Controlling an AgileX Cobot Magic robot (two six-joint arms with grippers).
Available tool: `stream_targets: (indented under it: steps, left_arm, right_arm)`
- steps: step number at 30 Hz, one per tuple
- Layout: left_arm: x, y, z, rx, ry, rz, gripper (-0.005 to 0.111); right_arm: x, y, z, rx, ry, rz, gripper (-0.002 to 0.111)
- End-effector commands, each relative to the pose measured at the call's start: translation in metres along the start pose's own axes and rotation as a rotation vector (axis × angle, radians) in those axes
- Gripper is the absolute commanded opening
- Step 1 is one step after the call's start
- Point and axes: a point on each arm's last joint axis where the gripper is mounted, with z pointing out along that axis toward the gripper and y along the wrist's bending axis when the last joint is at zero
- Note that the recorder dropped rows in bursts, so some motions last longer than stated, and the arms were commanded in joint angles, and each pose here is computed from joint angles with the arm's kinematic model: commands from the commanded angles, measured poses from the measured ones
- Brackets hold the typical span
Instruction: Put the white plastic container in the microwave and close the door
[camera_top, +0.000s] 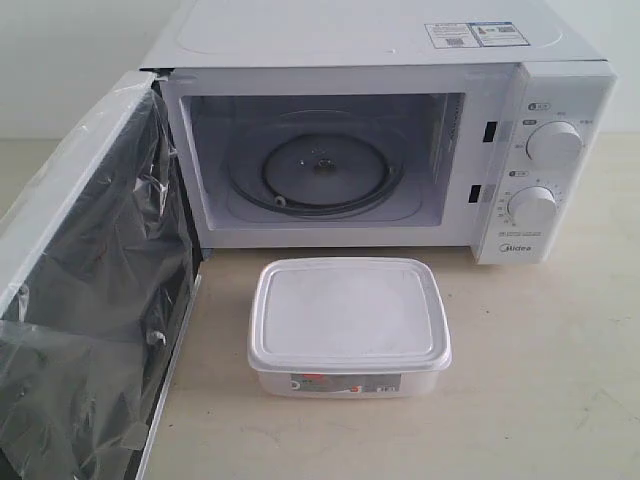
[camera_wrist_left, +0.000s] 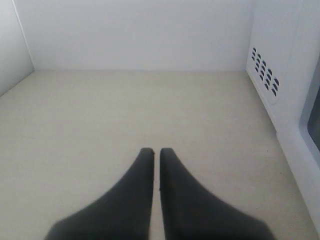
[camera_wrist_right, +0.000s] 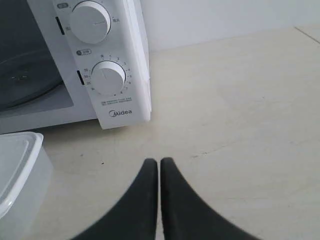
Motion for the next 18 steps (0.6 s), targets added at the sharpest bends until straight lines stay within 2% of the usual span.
stream_targets:
  steps: [1, 18]
  left_arm:
    - [0.0005, -0.0002, 0.0002, 0.002, -0.003, -0.017, 0.004]
    - [0.0005, -0.0002, 0.0002, 0.002, -0.003, -0.017, 0.004]
  right_arm:
    - [-0.0014, 0.0, -0.0004, 0.001, -0.015, -0.006, 0.0]
    - [-0.0008, -0.0001, -0.0003, 0.001, -0.008, -0.007, 0.0]
